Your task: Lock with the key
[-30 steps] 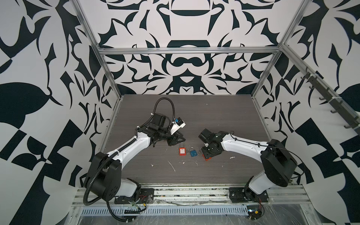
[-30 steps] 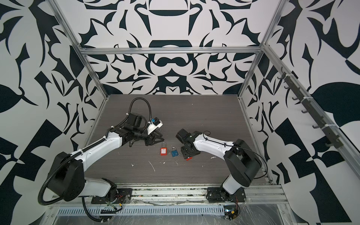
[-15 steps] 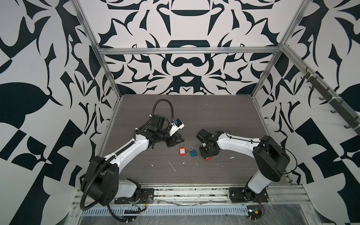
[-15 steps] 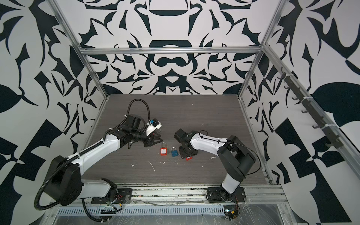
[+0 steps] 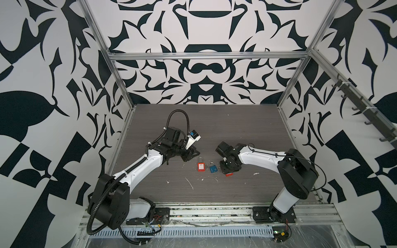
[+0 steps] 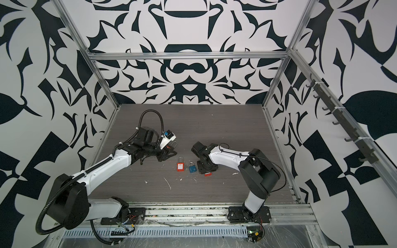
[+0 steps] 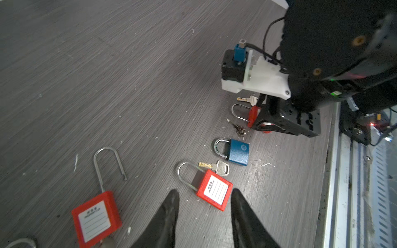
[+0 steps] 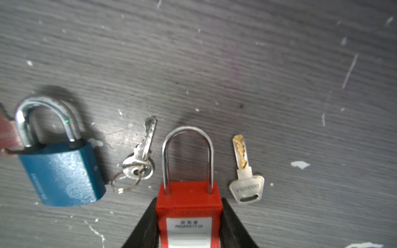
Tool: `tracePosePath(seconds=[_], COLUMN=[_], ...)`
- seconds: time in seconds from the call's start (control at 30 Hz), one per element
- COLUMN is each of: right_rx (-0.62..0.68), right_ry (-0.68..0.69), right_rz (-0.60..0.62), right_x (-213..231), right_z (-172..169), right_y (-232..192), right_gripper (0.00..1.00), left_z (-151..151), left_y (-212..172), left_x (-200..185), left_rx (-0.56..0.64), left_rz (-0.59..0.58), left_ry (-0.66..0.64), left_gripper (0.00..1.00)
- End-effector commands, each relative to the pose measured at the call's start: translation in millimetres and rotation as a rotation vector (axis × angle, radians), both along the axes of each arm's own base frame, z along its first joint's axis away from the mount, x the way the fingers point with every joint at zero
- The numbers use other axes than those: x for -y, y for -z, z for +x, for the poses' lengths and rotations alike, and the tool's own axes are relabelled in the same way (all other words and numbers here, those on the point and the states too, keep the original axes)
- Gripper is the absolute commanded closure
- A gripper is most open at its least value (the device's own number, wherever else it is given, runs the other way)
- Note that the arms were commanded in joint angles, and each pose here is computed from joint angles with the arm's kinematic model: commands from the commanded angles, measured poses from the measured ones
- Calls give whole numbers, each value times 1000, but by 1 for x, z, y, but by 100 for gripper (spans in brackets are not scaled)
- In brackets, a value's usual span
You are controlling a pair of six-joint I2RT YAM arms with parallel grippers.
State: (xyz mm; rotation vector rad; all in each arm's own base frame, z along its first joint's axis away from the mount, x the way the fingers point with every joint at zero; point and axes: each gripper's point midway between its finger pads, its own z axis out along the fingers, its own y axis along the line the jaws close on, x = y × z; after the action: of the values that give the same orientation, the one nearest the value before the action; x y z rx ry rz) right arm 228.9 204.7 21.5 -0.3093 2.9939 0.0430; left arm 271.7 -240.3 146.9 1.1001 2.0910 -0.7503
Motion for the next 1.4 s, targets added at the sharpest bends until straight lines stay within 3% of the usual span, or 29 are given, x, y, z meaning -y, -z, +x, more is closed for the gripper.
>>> tracePosePath(seconds=[0.0, 0.23, 0.4, 0.73, 1.03, 1.37], right_rx=[39, 47, 58, 231, 228, 219], right_ry=[23, 62, 64, 50, 40, 39], right_rz=[-19, -19, -14, -7, -4, -1], right_x=[-2, -1, -3, 9, 9, 9], right_z=[12, 21, 26, 41, 39, 37], right_y=[-8, -9, -14, -64, -66, -61], right_gripper=[62, 61, 52, 41, 39, 39], left_z=[9, 22, 36, 61, 86, 98], left_y=[3, 23, 37, 71, 97, 114], left_x=[-12, -32, -44, -63, -67, -71], left_rx=[-8, -7, -29, -226, -269, -331], left_rz=[16, 121, 171, 270, 359, 428], left_ry=[-102, -224, -320, -441, -493, -549], left_gripper=[57, 55, 48, 45, 38, 41])
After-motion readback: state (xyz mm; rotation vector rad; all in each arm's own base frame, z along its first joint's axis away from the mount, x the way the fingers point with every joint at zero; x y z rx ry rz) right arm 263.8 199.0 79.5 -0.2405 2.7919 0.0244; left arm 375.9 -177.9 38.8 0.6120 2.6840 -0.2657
